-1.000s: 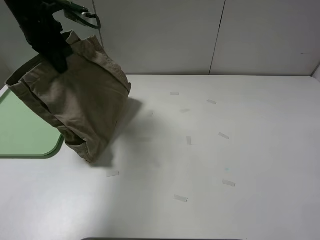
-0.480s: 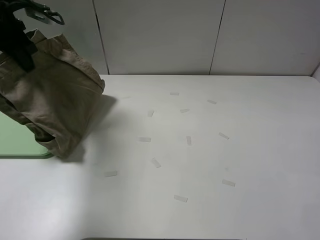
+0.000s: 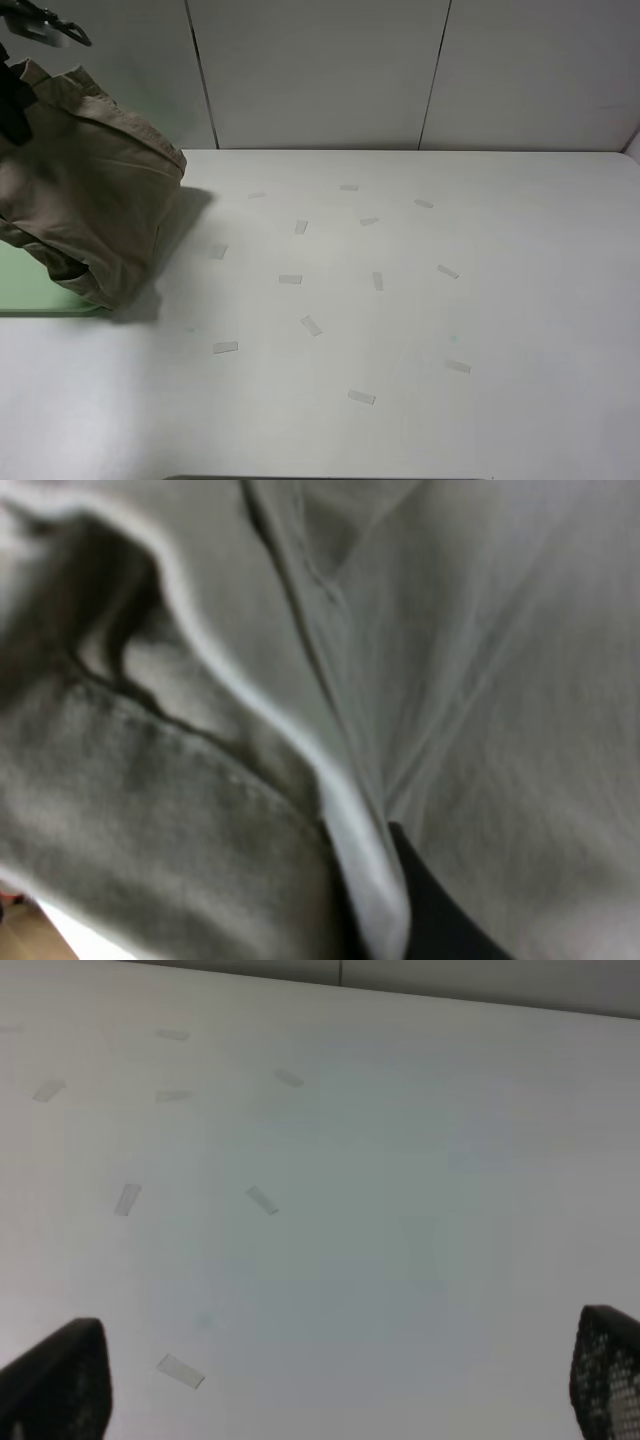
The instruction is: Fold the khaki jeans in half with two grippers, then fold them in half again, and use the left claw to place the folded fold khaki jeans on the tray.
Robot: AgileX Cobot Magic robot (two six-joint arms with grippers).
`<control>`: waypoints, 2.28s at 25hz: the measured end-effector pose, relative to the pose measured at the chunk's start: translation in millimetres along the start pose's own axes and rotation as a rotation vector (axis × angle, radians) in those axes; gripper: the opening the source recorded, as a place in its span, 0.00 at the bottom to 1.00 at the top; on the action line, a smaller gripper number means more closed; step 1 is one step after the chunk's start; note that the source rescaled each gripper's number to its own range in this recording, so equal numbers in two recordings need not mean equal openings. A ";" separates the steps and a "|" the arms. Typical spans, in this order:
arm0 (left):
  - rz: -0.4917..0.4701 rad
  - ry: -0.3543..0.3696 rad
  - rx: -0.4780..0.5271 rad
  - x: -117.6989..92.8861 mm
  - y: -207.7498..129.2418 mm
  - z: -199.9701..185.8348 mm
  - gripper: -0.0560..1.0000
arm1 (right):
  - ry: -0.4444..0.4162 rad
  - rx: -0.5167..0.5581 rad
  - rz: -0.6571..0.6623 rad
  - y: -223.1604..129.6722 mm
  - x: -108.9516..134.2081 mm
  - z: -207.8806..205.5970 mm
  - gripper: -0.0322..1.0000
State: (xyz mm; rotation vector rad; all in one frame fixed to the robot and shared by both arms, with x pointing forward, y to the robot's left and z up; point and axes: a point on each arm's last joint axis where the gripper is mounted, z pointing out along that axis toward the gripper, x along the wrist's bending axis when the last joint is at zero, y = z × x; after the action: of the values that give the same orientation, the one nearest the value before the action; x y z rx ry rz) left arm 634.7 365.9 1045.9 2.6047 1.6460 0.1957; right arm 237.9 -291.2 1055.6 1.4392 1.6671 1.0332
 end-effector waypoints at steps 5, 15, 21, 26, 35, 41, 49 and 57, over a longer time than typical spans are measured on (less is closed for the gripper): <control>-0.029 0.010 -0.002 9.5 -6.0 0.0 0.05 | 0.000 0.000 0.000 0.0 0.0 0.0 1.00; -0.031 0.122 -0.079 26.9 -2.2 3.2 0.05 | 0.001 0.000 0.001 0.0 0.1 0.0 1.00; -0.042 0.137 -0.066 32.0 -0.2 15.0 0.05 | 0.003 0.000 0.002 0.0 0.2 0.0 1.00; -0.082 0.131 -0.059 31.5 -1.0 15.1 0.07 | 0.003 0.000 0.002 0.0 0.3 0.0 1.00; -0.190 0.092 0.002 27.3 -7.4 13.5 0.67 | 0.003 0.000 0.002 0.0 0.3 0.0 1.00; -0.250 0.129 0.024 22.8 -19.5 -17.0 0.75 | 0.003 0.000 0.002 0.0 0.3 0.0 1.00; -0.306 0.210 -0.101 11.5 -35.2 -76.4 0.75 | 0.003 0.000 0.002 0.0 0.3 0.0 1.00; -0.324 0.123 -0.105 2.2 -36.2 -66.6 0.75 | 0.003 0.000 0.002 0.0 0.3 0.0 1.00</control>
State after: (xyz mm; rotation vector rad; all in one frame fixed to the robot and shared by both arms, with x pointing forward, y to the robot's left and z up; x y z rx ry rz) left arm 594.1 382.0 1108.0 2.2511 2.0077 0.4185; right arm 237.9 -290.9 1055.6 1.4400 1.6681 1.0376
